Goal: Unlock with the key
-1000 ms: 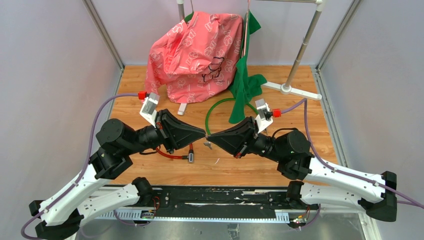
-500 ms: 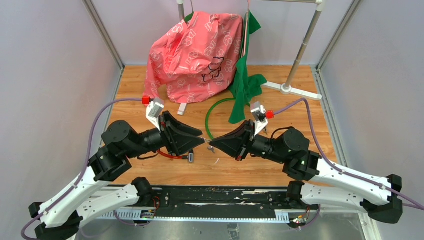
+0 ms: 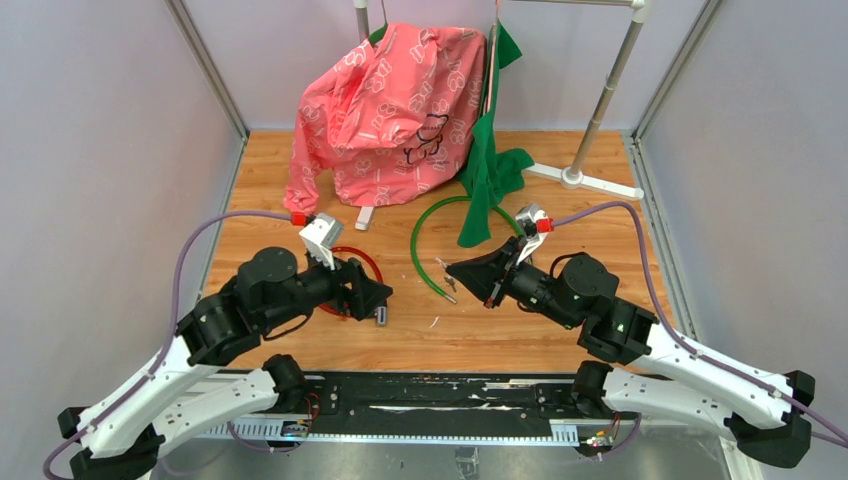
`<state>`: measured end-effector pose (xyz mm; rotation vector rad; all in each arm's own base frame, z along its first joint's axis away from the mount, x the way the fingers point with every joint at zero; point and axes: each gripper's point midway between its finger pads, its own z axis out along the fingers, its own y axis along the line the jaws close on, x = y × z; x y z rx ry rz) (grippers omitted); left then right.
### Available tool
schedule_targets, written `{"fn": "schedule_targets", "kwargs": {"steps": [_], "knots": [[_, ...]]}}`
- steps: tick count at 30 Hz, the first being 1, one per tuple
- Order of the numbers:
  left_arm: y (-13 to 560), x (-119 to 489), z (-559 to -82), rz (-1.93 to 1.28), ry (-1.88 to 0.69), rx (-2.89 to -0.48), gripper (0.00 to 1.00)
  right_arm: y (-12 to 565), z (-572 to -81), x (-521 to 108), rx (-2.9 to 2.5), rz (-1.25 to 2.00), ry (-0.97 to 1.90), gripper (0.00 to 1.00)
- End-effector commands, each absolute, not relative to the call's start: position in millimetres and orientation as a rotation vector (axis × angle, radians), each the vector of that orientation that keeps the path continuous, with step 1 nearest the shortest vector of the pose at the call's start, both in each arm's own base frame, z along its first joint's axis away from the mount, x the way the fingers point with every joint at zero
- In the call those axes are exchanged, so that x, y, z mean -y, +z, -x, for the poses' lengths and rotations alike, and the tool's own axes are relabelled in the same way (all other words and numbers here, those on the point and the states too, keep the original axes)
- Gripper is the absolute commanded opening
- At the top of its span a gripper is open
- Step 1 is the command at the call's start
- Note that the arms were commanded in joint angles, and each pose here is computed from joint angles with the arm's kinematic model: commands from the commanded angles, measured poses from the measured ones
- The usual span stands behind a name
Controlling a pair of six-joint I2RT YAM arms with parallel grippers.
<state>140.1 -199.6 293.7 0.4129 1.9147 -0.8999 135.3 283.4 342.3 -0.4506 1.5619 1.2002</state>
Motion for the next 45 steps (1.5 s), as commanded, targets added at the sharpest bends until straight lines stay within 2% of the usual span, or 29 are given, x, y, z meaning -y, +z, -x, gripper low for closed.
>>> {"fn": "schedule_targets", "kwargs": {"steps": [1, 12, 19, 30, 38, 45], "knots": [[240, 170, -159, -0.366, -0.575, -2.110, 0.84, 318, -157, -263, -1.648, 0.400, 1.039, 0.00], [165, 175, -186, -0.386, -0.256, -2.372, 0.87, 296, -162, -233, -1.732, 0.369, 0.908, 0.00], [108, 166, -193, -0.257, -0.101, -2.572, 0.80, 285, -159, -219, -1.761, 0.348, 0.879, 0.00], [46, 183, -190, 0.029, -0.154, -2.729, 0.64, 280, -156, -202, -1.768, 0.352, 0.827, 0.00], [26, 210, -181, 0.186, -0.328, -2.779, 0.65, 278, -154, -194, -1.762, 0.351, 0.809, 0.00], [27, 245, -185, 0.188, -0.426, -2.772, 0.70, 277, -153, -187, -1.761, 0.346, 0.793, 0.00]]}}
